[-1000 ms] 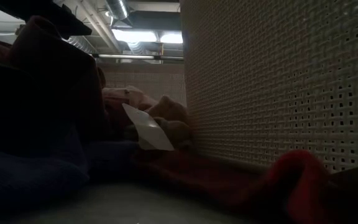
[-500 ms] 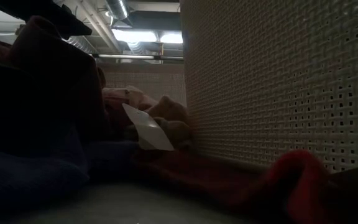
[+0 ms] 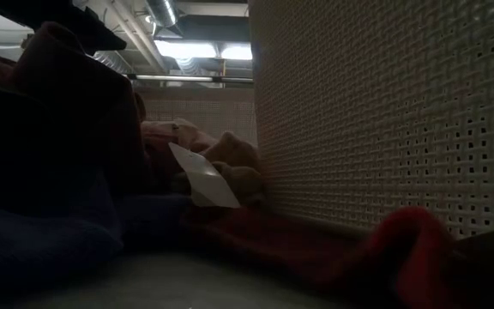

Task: Sort clothes

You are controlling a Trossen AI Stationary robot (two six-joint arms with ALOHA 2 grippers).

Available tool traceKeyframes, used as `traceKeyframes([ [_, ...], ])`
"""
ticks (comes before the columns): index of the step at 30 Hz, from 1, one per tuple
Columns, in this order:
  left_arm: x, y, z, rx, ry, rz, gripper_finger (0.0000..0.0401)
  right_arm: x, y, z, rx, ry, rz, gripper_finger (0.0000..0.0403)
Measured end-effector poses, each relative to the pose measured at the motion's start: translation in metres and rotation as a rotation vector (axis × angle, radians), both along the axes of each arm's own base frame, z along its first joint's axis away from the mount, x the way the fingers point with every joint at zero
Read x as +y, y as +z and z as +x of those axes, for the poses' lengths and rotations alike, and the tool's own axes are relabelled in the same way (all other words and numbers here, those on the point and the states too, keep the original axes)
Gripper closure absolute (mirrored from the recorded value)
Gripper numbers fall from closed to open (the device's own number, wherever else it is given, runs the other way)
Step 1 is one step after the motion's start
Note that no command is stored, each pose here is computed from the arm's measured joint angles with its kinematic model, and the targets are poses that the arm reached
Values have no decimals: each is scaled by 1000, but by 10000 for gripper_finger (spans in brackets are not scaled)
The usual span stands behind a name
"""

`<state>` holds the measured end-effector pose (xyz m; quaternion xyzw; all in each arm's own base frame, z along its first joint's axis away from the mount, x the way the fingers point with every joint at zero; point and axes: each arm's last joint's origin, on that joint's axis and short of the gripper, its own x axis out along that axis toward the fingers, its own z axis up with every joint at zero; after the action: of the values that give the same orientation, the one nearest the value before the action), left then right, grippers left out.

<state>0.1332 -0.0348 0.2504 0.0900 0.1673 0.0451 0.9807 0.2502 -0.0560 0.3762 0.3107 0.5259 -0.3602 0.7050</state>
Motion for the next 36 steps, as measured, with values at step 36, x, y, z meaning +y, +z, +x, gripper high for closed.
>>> traceKeyframes([
  [36, 1, -4, -2, 33, 22, -47, 248, 88, -43, -7, 200, -54, 383, 188],
])
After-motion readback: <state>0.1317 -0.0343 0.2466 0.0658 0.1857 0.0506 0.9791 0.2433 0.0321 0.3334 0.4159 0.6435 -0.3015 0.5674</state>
